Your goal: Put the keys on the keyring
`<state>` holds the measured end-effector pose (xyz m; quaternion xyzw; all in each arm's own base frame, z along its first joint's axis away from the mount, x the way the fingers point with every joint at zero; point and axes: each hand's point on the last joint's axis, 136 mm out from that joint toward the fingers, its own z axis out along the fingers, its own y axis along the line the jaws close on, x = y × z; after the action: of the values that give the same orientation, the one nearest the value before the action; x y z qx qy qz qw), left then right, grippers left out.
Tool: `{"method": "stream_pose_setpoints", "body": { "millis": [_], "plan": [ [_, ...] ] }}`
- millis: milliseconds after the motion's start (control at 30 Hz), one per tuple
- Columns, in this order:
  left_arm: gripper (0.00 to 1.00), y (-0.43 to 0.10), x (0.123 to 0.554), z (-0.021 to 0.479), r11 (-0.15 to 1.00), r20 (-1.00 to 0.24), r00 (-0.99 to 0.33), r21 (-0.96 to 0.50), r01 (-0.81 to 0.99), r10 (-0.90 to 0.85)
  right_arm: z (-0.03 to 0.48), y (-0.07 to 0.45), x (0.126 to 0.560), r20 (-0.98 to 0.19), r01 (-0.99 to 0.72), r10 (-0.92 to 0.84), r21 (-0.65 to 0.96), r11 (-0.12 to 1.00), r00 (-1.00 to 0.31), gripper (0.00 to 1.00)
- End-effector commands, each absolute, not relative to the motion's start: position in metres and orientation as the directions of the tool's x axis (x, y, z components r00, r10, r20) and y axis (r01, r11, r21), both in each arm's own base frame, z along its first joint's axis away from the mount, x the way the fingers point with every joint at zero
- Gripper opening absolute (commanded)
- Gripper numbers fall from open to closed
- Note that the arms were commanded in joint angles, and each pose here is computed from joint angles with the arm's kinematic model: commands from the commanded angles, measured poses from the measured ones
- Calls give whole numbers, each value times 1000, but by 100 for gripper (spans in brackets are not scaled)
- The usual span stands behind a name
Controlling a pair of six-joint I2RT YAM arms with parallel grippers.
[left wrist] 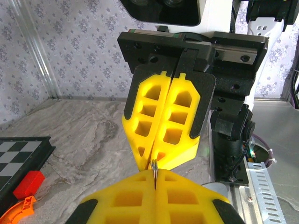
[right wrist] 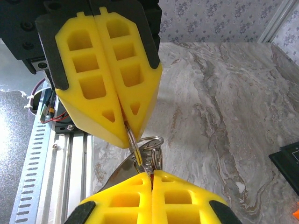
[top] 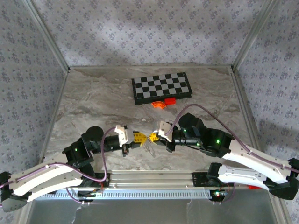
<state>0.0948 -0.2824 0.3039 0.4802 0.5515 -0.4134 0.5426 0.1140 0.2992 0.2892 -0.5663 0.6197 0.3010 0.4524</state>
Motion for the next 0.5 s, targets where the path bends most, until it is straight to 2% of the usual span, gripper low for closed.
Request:
{"method": "stream_pose_setpoints", "body": {
  "millis": [0, 133, 467],
  "plan": [
    [0, -278, 86, 338, 172, -995, 99, 94, 981, -22, 277, 292, 119, -886, -969, -463, -132, 210, 21, 5],
    [0, -279, 87, 335, 171, -995, 98, 93, 981, -23, 276, 295, 117, -888, -973, -460, -123, 196, 20, 7],
    [0, -277, 84, 338, 165, -994, 100, 92, 982, -42, 286, 292, 105, -924, -981, -380, -97, 170, 26, 37]
  ]
}}
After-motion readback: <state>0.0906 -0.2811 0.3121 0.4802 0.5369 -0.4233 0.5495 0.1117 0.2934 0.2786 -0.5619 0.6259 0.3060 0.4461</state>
